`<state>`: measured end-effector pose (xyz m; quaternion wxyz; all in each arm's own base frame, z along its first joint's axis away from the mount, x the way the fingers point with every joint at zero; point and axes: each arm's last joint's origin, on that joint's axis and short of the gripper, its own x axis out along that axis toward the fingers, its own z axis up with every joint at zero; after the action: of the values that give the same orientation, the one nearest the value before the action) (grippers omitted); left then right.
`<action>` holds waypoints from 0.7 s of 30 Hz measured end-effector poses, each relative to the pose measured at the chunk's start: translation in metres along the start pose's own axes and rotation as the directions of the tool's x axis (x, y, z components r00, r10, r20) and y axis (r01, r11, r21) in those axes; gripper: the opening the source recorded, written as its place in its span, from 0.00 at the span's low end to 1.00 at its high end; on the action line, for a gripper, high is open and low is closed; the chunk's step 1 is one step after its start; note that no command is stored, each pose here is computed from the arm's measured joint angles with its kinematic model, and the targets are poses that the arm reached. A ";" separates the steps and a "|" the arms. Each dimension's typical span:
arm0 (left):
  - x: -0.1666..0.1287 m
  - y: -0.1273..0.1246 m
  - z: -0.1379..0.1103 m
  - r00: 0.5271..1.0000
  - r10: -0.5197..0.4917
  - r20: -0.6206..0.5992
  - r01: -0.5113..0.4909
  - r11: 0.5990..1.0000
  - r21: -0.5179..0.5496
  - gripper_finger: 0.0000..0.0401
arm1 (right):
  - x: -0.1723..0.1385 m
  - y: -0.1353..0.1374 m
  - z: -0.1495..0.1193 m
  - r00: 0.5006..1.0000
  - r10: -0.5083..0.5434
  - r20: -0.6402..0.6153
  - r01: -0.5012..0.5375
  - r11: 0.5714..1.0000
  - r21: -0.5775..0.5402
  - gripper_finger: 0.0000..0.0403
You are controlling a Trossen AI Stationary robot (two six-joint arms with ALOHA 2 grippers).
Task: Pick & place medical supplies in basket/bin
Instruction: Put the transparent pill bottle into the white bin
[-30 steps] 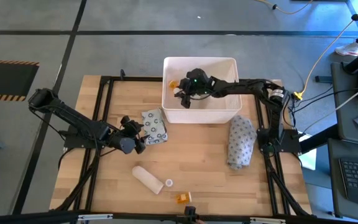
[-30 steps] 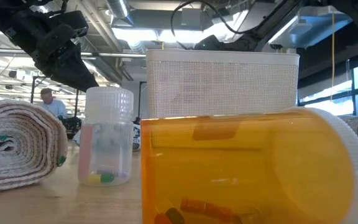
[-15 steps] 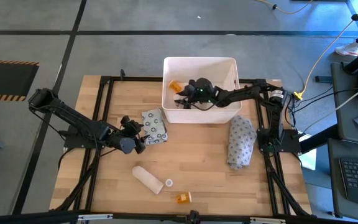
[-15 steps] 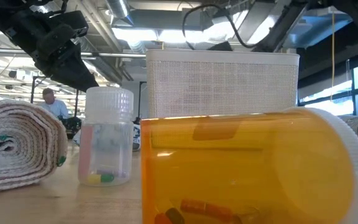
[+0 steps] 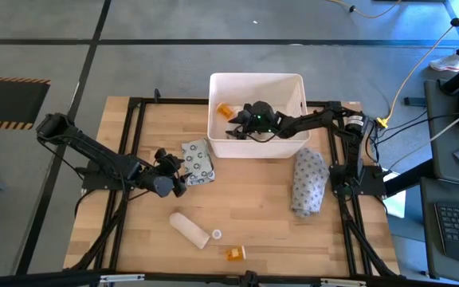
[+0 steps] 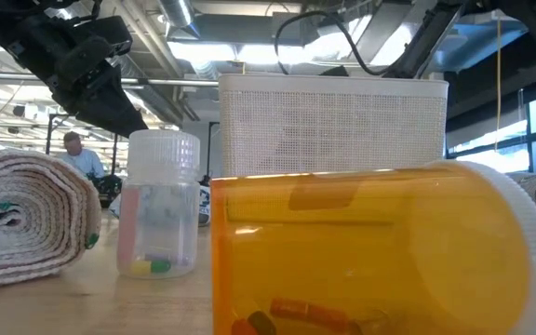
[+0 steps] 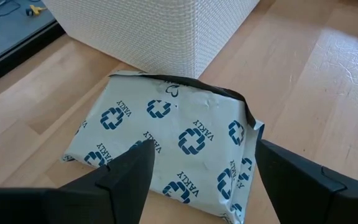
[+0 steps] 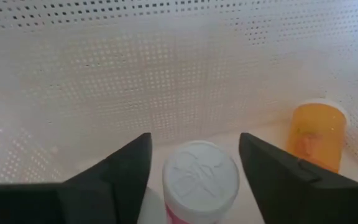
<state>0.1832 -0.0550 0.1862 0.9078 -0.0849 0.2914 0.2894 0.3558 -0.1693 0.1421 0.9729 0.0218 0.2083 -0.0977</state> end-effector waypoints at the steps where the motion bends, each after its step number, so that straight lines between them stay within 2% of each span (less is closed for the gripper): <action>1: 0.000 0.000 0.000 1.000 0.000 0.000 0.000 1.000 0.000 0.68 | 0.000 0.000 0.000 1.000 0.000 0.001 0.000 1.000 -0.001 0.63; 6: 0.000 0.000 0.000 1.000 0.000 0.000 0.000 1.000 0.000 0.67 | -0.001 -0.002 0.009 0.999 -0.037 0.026 0.036 0.999 0.017 0.72; 11: 0.000 0.000 0.000 1.000 -0.001 0.000 0.001 1.000 -0.001 0.68 | -0.014 -0.002 0.035 0.992 -0.072 0.105 0.076 0.997 -0.029 0.73; 15: 0.000 0.000 0.000 1.000 -0.002 0.002 0.002 1.000 -0.003 0.67 | -0.037 -0.001 0.064 0.973 -0.129 0.190 0.138 0.990 -0.033 0.73; 19: 0.000 0.000 0.000 1.000 -0.003 0.001 0.003 1.000 -0.003 0.68 | -0.069 0.004 0.096 0.947 -0.133 0.293 0.153 0.987 -0.044 0.73; 21: 0.000 0.000 0.000 1.000 -0.004 0.001 0.004 1.000 -0.003 0.68 | -0.087 0.013 0.112 0.931 -0.119 0.344 0.157 0.984 -0.085 0.73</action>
<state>0.1835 -0.0552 0.1864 0.9083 -0.0868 0.2905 0.2882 0.3257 -0.1504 0.2803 0.9846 -0.0640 0.0446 -0.1564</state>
